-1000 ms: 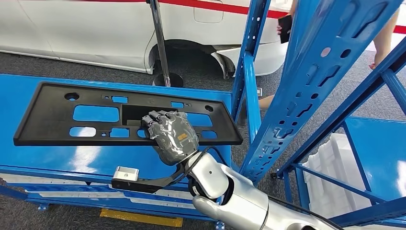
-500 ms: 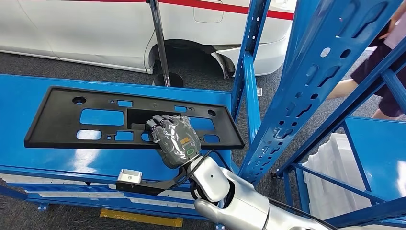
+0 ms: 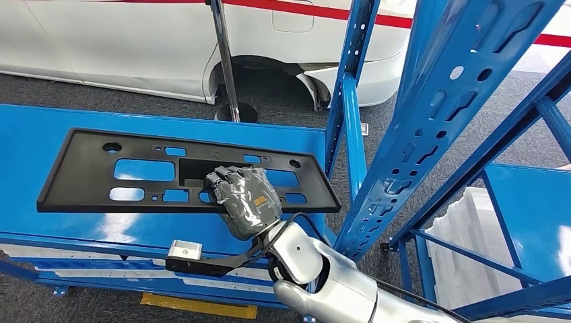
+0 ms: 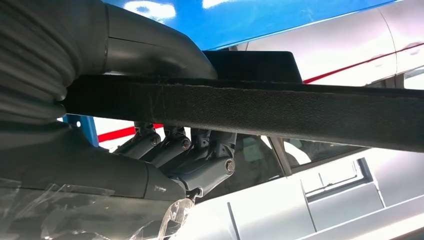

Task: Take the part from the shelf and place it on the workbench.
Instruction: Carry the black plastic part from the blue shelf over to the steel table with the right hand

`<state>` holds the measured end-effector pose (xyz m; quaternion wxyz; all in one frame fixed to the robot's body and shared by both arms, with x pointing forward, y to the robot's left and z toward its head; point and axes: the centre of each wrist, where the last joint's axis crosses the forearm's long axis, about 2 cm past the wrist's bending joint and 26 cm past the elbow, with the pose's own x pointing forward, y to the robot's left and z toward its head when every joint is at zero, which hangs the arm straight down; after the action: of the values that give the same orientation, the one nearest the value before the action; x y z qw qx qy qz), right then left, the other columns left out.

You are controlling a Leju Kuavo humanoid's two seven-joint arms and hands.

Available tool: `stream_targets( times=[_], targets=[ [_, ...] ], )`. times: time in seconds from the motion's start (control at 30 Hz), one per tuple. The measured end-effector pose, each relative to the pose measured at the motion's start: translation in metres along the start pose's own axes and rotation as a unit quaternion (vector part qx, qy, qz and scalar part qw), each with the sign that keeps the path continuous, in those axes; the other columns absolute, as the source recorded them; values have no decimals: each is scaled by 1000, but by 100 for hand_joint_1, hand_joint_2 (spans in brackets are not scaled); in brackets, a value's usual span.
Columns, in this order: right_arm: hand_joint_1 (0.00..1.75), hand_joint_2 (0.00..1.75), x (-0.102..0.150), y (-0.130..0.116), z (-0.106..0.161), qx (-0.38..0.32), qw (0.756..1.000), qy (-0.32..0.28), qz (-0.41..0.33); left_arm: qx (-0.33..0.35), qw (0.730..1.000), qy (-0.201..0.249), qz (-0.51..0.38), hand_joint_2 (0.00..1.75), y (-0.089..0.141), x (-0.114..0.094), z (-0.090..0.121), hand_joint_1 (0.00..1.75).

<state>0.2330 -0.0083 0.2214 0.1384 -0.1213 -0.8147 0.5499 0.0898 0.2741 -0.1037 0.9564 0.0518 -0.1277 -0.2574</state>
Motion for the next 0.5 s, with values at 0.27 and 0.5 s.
stream_targets(
  times=[0.27,0.5],
  targets=[
    [175,175,0,0,0,1,1000,8,-1,0,1000,-2,-2,175,0,2,0,0],
    [175,175,1,2,2,8,1000,20,-4,-1,1000,-2,-6,175,-2,1,0,0]
  ],
)
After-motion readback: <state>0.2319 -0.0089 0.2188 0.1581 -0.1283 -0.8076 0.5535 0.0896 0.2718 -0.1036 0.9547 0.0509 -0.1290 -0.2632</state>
